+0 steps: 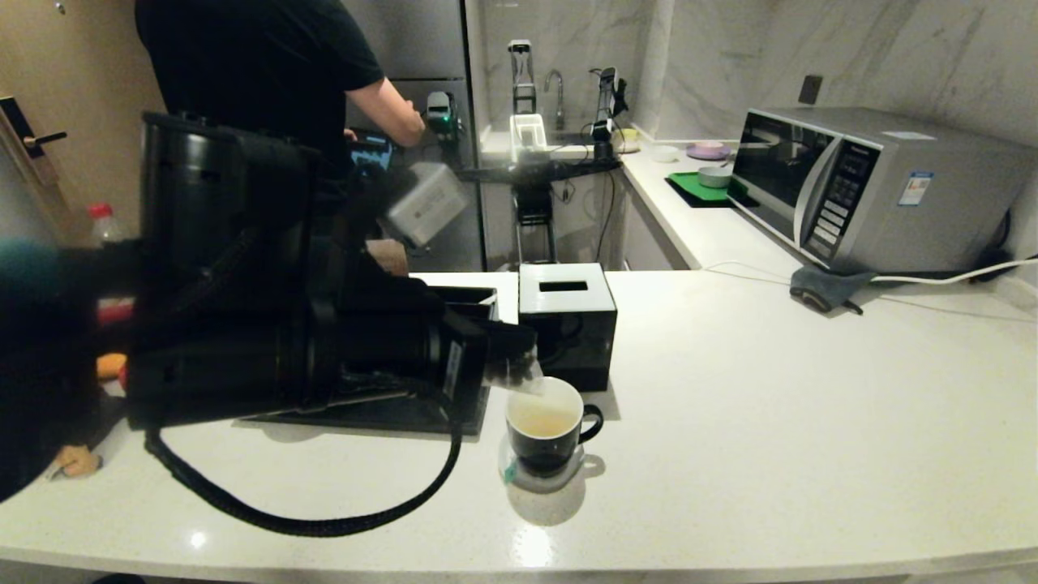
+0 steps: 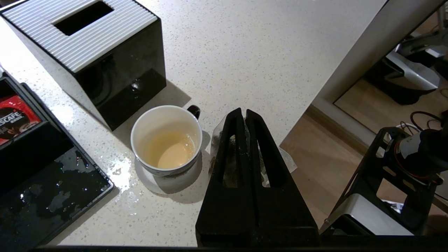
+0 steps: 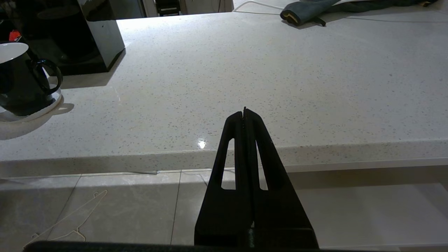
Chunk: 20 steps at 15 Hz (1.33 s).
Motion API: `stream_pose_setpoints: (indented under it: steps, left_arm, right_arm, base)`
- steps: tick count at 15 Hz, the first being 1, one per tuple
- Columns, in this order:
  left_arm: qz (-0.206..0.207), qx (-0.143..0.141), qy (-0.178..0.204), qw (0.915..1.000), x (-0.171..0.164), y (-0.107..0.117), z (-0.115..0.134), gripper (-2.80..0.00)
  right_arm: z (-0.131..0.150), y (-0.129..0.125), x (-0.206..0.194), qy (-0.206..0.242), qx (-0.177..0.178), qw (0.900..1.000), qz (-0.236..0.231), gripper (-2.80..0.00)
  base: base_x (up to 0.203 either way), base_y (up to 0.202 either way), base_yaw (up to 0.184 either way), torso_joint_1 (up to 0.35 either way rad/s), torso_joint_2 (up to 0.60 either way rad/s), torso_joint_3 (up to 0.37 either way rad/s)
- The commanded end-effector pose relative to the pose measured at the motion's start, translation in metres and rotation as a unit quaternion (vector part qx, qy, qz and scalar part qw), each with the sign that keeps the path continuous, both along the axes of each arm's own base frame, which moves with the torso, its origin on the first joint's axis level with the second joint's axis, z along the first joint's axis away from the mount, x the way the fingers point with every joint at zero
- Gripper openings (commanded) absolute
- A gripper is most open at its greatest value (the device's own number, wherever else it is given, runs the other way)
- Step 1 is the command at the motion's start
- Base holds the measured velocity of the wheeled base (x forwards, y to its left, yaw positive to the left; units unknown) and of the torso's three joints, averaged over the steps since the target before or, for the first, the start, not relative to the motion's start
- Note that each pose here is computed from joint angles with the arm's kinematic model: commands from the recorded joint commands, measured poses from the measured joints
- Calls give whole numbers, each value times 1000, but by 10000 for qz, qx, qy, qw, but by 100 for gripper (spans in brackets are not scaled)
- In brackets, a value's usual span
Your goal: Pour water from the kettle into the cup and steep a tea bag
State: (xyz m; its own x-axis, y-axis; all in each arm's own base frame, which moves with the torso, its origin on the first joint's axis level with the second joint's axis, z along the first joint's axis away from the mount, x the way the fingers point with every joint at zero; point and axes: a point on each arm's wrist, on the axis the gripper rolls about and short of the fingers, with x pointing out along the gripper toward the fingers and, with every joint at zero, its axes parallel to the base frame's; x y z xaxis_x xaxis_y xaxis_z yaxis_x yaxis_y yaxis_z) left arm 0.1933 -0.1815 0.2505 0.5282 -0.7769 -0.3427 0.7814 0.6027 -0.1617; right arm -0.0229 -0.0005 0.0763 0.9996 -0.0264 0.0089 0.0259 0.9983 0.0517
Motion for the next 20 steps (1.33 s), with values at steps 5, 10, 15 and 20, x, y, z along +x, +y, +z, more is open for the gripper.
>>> stream_pose_setpoints:
  steps: [5, 10, 15, 20]
  left_arm:
    - [42, 30, 43, 10000, 4, -1, -3, -280]
    - [31, 15, 68, 10000, 9, 0, -4, -280]
    - [97, 34, 79, 9999, 12, 1, -5, -280]
    - [183, -49, -26, 9998, 22, -1, 2, -280]
  right_arm:
    - [0, 0, 0, 6, 3, 10000, 2, -280]
    - [0, 0, 0, 6, 3, 10000, 2, -280]
    - [0, 0, 0, 8, -43, 10000, -14, -280]
    - [0, 0, 0, 12, -52, 10000, -9, -280]
  base:
    - [0, 0, 0, 0, 0, 0]
    - [0, 0, 0, 0, 0, 0]
    - [0, 0, 0, 0, 0, 0]
    - [0, 0, 0, 0, 0, 0]
